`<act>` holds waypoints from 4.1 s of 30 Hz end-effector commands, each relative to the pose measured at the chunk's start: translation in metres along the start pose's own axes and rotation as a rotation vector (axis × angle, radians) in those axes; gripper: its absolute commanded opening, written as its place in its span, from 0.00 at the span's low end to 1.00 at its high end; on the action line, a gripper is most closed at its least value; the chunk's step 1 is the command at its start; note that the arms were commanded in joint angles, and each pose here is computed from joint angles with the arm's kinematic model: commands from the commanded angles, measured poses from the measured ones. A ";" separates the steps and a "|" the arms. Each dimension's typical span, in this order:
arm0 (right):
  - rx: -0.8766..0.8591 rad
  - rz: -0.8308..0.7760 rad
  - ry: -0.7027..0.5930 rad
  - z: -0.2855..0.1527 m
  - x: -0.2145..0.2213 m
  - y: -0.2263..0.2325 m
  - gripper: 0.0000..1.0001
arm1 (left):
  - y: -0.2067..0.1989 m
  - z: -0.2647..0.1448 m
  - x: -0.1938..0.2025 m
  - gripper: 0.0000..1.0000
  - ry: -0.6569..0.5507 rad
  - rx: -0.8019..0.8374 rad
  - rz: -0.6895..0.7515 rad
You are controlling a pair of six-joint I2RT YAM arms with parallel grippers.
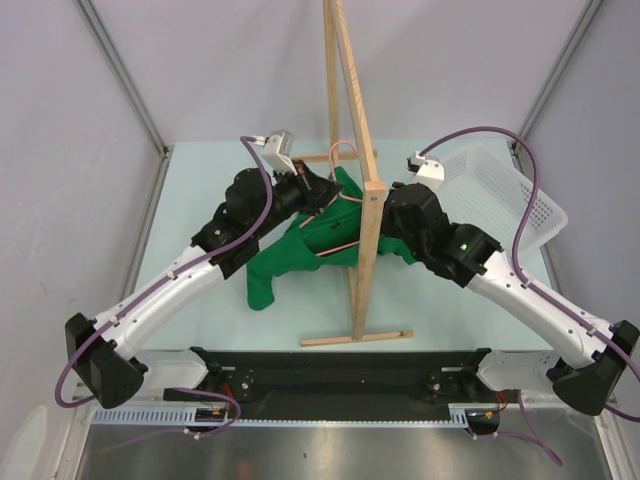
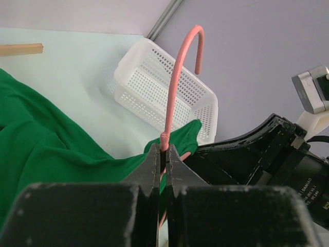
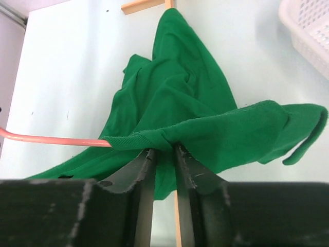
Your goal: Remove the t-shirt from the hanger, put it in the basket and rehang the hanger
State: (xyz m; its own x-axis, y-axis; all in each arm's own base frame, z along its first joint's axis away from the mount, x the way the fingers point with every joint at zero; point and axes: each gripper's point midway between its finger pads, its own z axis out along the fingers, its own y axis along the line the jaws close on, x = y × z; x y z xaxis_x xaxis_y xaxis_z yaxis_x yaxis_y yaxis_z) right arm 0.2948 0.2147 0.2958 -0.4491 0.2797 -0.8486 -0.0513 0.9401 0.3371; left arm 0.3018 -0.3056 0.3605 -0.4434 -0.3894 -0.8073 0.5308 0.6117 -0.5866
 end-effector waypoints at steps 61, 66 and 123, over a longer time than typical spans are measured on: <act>0.074 0.323 0.252 0.009 0.023 -0.152 0.01 | -0.034 -0.044 -0.024 0.00 -0.103 0.251 0.115; 0.010 0.279 0.261 -0.018 0.030 -0.136 0.51 | -0.036 -0.028 -0.029 0.00 -0.084 0.236 0.085; -0.341 0.596 -0.031 -0.082 -0.046 -0.055 0.80 | -0.016 0.019 0.012 0.00 -0.105 0.131 0.027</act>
State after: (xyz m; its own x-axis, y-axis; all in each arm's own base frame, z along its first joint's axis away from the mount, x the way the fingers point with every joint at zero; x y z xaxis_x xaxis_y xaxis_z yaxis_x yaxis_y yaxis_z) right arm 0.2353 0.1224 0.3503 -0.4558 0.6777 -0.5771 -0.0827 0.6133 0.7855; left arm 0.3012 -0.3432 0.3650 -0.4636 -0.4565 -0.7594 0.6244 0.4399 -0.6455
